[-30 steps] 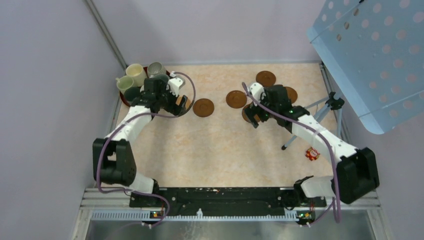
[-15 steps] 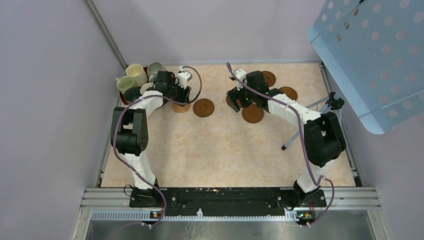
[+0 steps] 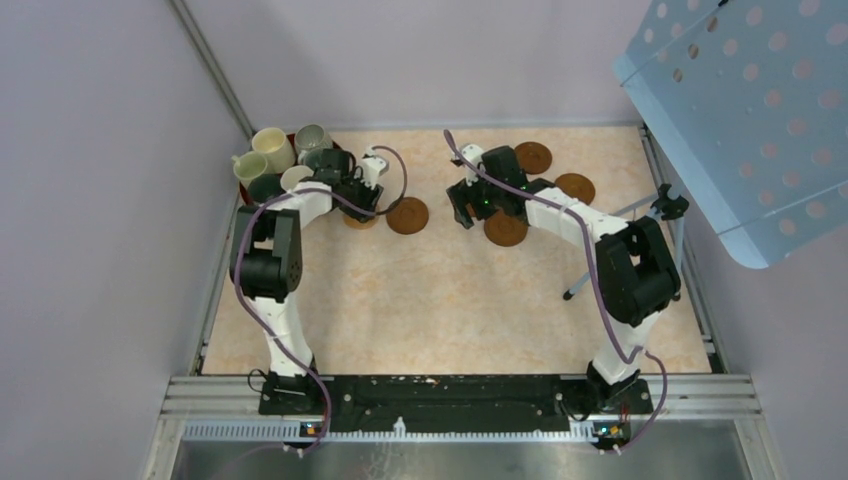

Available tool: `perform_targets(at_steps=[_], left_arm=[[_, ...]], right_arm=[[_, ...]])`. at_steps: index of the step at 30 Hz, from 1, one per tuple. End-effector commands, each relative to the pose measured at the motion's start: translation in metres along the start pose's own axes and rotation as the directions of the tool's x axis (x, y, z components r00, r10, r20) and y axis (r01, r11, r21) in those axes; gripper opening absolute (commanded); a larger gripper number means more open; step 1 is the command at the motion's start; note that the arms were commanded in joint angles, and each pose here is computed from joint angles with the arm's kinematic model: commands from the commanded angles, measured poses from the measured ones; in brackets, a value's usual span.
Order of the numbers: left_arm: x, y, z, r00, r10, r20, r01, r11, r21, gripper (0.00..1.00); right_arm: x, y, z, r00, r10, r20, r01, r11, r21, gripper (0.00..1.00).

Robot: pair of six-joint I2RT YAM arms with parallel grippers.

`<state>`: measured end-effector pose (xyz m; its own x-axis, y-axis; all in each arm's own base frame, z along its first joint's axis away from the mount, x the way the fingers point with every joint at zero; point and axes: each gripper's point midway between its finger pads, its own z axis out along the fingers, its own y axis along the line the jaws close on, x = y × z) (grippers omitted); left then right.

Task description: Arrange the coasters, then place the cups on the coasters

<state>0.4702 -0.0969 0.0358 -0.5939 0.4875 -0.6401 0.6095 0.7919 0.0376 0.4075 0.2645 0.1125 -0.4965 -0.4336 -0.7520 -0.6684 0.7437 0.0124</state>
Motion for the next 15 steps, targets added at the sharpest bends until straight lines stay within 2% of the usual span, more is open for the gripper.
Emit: perform_targets(at_steps=[1, 10, 15], left_arm=[[0.050, -0.023, -0.023, 0.990, 0.024, -0.137, -0.019, 0.999, 0.042, 0.52], [0.126, -0.043, -0.075, 0.967, 0.059, -0.247, -0.048, 0.998, 0.050, 0.52], [0.165, -0.033, -0.110, 0.964, 0.001, -0.264, 0.001, 1.000, 0.008, 0.52]], right_arm=[[-0.007, 0.012, -0.012, 0.999, -0.006, 0.032, 0.007, 1.000, -0.029, 0.77], [0.015, 0.032, -0.034, 0.998, -0.064, -0.010, 0.062, 0.993, -0.099, 0.77], [0.035, 0.058, -0.044, 0.985, -0.165, -0.050, 0.158, 0.980, -0.119, 0.77]])
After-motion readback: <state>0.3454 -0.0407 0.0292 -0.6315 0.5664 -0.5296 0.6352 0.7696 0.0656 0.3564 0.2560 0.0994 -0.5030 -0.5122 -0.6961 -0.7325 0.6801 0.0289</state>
